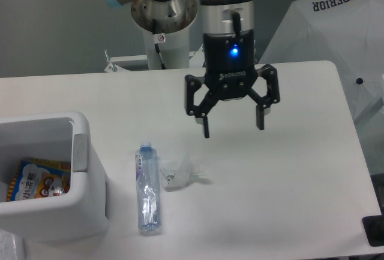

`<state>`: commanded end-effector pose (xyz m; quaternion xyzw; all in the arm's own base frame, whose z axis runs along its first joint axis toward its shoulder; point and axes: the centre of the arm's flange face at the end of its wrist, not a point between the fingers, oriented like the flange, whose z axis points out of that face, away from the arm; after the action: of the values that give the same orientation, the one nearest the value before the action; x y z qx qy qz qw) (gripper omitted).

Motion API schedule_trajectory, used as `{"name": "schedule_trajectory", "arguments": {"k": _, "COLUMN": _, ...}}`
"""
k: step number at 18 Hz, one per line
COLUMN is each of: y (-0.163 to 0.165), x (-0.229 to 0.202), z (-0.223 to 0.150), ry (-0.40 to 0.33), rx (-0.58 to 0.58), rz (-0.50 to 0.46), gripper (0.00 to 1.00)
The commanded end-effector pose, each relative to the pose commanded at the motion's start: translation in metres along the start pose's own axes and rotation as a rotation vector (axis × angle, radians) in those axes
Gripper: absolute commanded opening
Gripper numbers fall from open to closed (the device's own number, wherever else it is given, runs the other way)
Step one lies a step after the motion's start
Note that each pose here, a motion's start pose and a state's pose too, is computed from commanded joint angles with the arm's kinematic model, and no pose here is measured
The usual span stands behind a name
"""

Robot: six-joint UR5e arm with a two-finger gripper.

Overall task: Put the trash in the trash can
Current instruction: 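Move the open gripper over the crumpled clear plastic wrapper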

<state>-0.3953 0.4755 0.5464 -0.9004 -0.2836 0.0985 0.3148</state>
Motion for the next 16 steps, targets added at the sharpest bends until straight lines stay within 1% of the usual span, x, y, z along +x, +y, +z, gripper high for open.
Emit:
{"name": "schedule_trajectory", "arguments": {"k": 1, "y": 0.004, "x": -0.001, "z": 0.005, "ry": -0.002, "rx": -0.011, "rz": 0.015, "gripper": 1.0}}
{"name": "schedule_trajectory", "arguments": {"k": 3, "y": 0.014, "x": -0.004, "z": 0.012, "ry": -0.044, "rx": -0.052, "rz": 0.067, "gripper": 1.0}}
{"name": "schedule_trajectory", "arguments": {"k": 5, "y": 0.02, "x": -0.002, "z": 0.019, "ry": -0.06, "rx": -0.071, "rz": 0.079, "gripper": 1.0}}
{"name": "schedule_trajectory", "arguments": {"k": 8, "y": 0.031, "x": 0.0, "z": 0.04, "ry": -0.046, "rx": -0.088, "rz": 0.079, "gripper": 1.0}}
{"name": "schedule_trajectory", "arguments": {"k": 12, "y": 0.058, "x": 0.009, "z": 0.071, "ry": -0.036, "rx": -0.12, "rz": 0.081, "gripper": 1.0}}
{"name": "schedule_trajectory", "arguments": {"k": 15, "y": 0.072, "x": 0.012, "z": 0.081, "ry": -0.025, "rx": -0.146, "rz": 0.088, "gripper": 1.0}}
{"name": "schedule_trajectory", "arguments": {"k": 16, "y": 0.077, "x": 0.013, "z": 0.085, "ry": -0.019, "rx": -0.157, "rz": 0.106, "gripper": 1.0}}
